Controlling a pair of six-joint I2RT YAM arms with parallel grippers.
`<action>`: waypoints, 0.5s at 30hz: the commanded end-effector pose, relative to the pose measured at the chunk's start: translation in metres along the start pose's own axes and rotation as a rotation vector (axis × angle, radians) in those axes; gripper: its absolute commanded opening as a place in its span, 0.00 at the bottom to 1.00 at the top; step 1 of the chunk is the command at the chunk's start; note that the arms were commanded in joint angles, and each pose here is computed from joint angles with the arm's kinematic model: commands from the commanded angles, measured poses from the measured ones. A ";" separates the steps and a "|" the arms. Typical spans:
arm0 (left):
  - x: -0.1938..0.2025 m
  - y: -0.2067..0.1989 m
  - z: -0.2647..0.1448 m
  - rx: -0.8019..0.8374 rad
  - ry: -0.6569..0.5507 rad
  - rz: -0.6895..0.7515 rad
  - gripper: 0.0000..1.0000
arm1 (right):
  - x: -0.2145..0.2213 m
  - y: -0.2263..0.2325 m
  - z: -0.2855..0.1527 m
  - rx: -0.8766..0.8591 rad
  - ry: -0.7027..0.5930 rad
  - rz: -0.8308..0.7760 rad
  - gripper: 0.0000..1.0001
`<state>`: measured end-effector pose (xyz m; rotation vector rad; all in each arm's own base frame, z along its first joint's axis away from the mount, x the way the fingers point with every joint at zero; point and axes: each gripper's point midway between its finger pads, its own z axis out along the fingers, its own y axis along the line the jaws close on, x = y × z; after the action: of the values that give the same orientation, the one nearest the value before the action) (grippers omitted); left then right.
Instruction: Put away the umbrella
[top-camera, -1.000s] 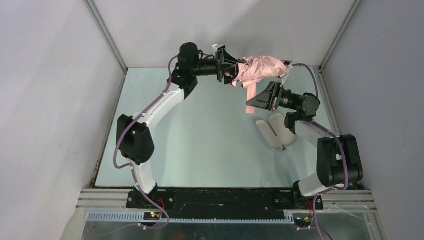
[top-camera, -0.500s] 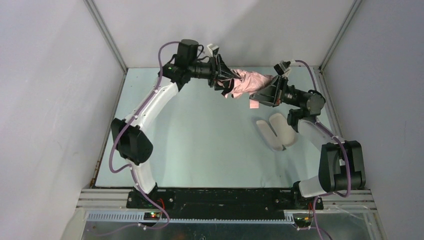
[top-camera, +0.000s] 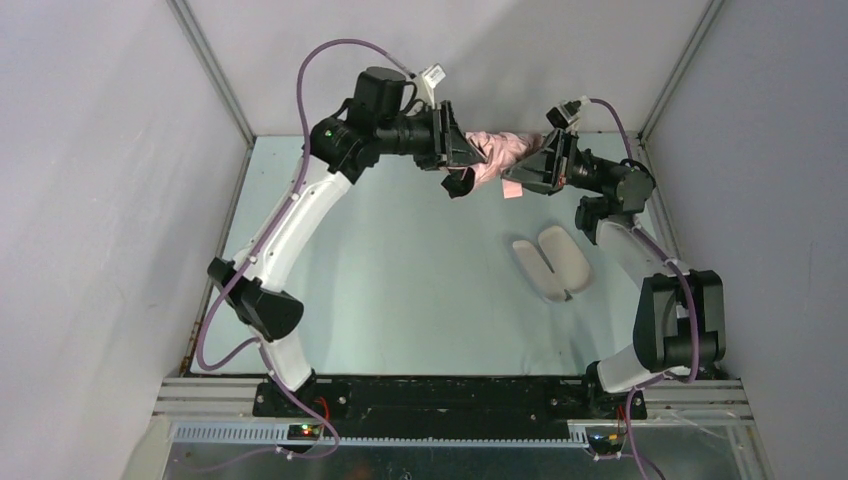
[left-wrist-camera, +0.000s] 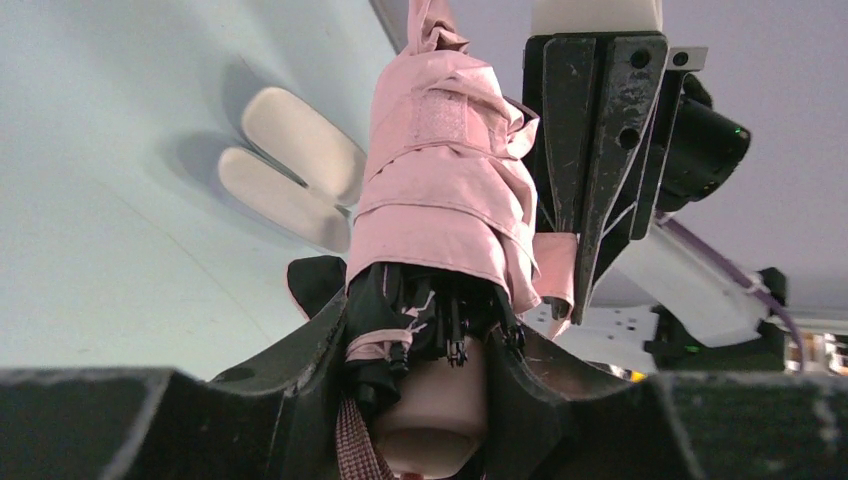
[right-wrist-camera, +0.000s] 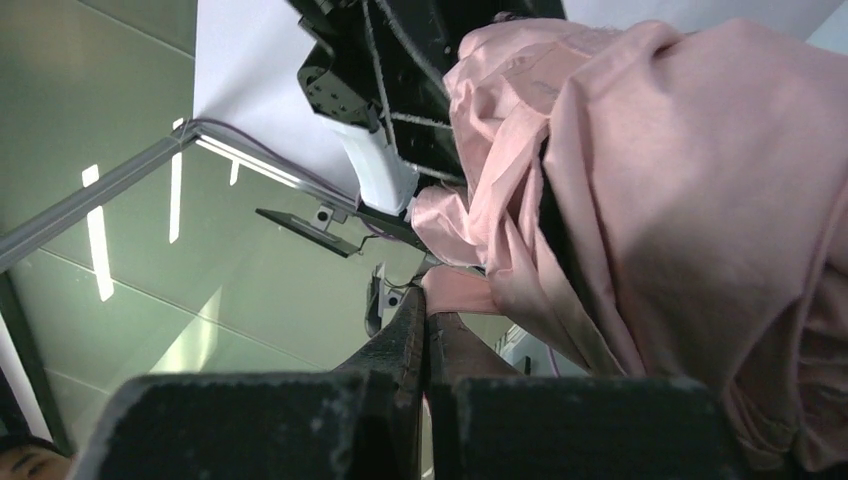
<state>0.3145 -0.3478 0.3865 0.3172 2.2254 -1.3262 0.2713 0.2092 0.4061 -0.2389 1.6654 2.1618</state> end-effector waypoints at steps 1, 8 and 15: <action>0.000 0.065 -0.001 -0.301 -0.040 0.134 0.00 | -0.018 0.057 0.000 -0.112 -0.062 0.074 0.00; 0.019 0.062 -0.008 -0.191 -0.210 0.280 0.00 | -0.036 0.060 -0.005 -0.122 -0.123 0.183 0.00; 0.044 0.076 -0.010 -0.195 -0.192 0.428 0.00 | -0.013 0.054 0.014 -0.057 -0.015 0.208 0.00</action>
<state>0.2981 -0.3236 0.3615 0.4402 1.8830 -1.1033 0.2877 0.2095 0.3942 -0.1394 1.7568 2.1980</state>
